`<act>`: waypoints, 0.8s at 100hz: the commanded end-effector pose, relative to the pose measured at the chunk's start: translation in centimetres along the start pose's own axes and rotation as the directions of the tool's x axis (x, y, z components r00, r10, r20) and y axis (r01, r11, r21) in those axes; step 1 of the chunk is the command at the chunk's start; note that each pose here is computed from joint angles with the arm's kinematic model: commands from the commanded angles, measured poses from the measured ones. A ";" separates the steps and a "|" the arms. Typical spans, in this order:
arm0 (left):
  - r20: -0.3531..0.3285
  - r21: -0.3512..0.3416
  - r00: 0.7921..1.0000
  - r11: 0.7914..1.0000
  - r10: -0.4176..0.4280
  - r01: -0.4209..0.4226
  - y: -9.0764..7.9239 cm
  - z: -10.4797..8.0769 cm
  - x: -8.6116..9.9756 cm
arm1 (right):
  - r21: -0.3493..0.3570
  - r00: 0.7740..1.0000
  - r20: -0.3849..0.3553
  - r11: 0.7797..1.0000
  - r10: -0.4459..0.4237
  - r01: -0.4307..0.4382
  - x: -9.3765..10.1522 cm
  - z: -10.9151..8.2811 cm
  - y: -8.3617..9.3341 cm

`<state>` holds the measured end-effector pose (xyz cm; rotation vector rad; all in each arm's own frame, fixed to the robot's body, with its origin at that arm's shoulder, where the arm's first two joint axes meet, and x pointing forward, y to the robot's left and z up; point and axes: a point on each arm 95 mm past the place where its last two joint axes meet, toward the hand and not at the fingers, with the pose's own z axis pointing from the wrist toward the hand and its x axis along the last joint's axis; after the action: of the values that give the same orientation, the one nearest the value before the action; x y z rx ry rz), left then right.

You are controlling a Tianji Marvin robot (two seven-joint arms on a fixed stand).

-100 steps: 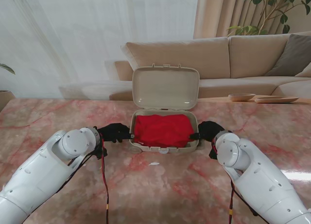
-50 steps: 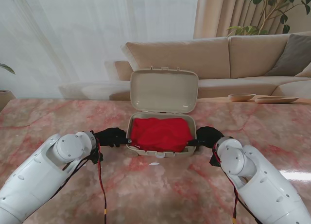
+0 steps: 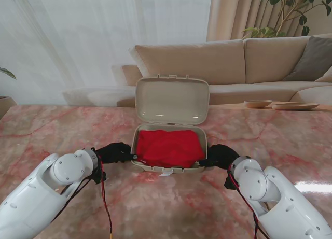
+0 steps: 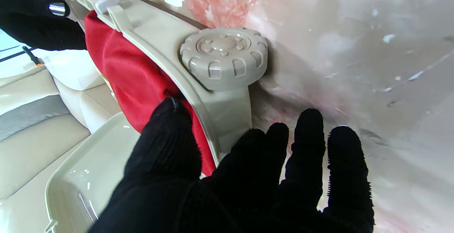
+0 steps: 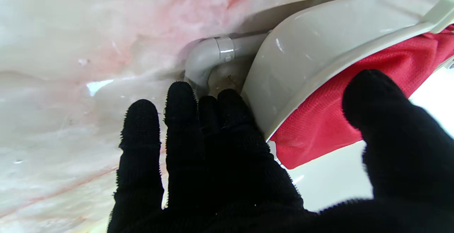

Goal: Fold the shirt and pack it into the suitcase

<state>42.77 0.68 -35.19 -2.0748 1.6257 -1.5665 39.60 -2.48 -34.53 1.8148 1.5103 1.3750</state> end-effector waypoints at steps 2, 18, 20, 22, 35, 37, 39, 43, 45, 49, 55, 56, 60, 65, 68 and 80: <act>-0.006 -0.050 1.000 0.999 -0.012 0.012 2.1 0.1 0.0 | 0.067 0.999 -0.046 0.998 0.016 -0.013 1.2 -0.5 -2.1; -0.004 -0.054 1.000 0.998 -0.010 0.010 2.6 -0.5 -0.4 | 0.088 0.997 -0.073 0.996 0.022 -0.016 1.7 -1.4 -2.7; -0.003 -0.056 1.000 0.998 -0.009 0.009 2.7 -0.6 -0.4 | 0.090 0.997 -0.076 0.996 0.024 -0.017 1.7 -1.5 -2.8; -0.002 -0.057 1.000 0.998 -0.008 0.008 2.8 -0.7 -0.5 | 0.091 0.997 -0.078 0.996 0.025 -0.017 1.7 -1.7 -2.9; 0.002 -0.060 1.000 0.998 -0.009 0.009 3.2 -1.3 -0.8 | 0.113 0.995 -0.092 0.993 0.027 -0.017 1.8 -2.5 -3.4; 0.002 -0.060 1.000 0.998 -0.008 0.008 3.2 -1.4 -0.8 | 0.117 0.995 -0.094 0.993 0.028 -0.017 1.9 -2.6 -3.5; 0.002 -0.060 1.000 0.998 -0.006 0.006 3.3 -1.5 -0.8 | 0.120 0.995 -0.096 0.993 0.029 -0.017 1.9 -2.7 -3.6; 0.001 -0.058 1.000 0.998 -0.004 0.004 3.4 -1.7 -0.8 | 0.125 0.995 -0.098 0.992 0.032 -0.020 1.9 -2.9 -3.8; 0.000 -0.057 1.000 0.998 -0.003 0.003 3.4 -1.8 -0.8 | 0.127 0.994 -0.100 0.992 0.034 -0.021 1.9 -3.0 -3.8; -0.001 -0.056 1.000 0.998 -0.001 0.001 3.5 -1.9 -0.8 | 0.132 0.994 -0.103 0.991 0.036 -0.022 1.9 -3.1 -4.0; -0.002 -0.054 1.000 0.999 0.003 -0.003 3.6 -2.2 -0.7 | 0.142 0.994 -0.107 0.990 0.036 -0.021 1.9 -3.4 -4.2; -0.002 -0.054 1.000 0.999 0.004 -0.004 3.6 -2.2 -0.7 | 0.144 0.994 -0.108 0.989 0.036 -0.021 1.9 -3.4 -4.2; -0.002 -0.053 1.000 0.999 0.006 -0.006 3.6 -2.4 -0.6 | 0.148 0.993 -0.110 0.989 0.036 -0.019 1.9 -3.5 -4.3; -0.001 -0.053 1.000 0.999 0.008 -0.008 3.6 -2.5 -0.5 | 0.152 0.993 -0.110 0.988 0.035 -0.018 1.9 -3.6 -4.4; 0.000 -0.053 1.000 0.999 0.009 -0.009 3.6 -2.6 -0.5 | 0.154 0.993 -0.109 0.988 0.035 -0.018 1.9 -3.6 -4.4; 0.006 -0.049 1.000 0.999 0.010 -0.010 3.5 -2.9 -0.5 | 0.162 0.994 -0.099 0.986 0.038 -0.022 1.8 -3.7 -4.3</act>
<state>39.51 2.09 -35.14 -2.0546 1.6388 -1.5414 35.30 -1.42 -34.47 1.8386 1.6471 1.4290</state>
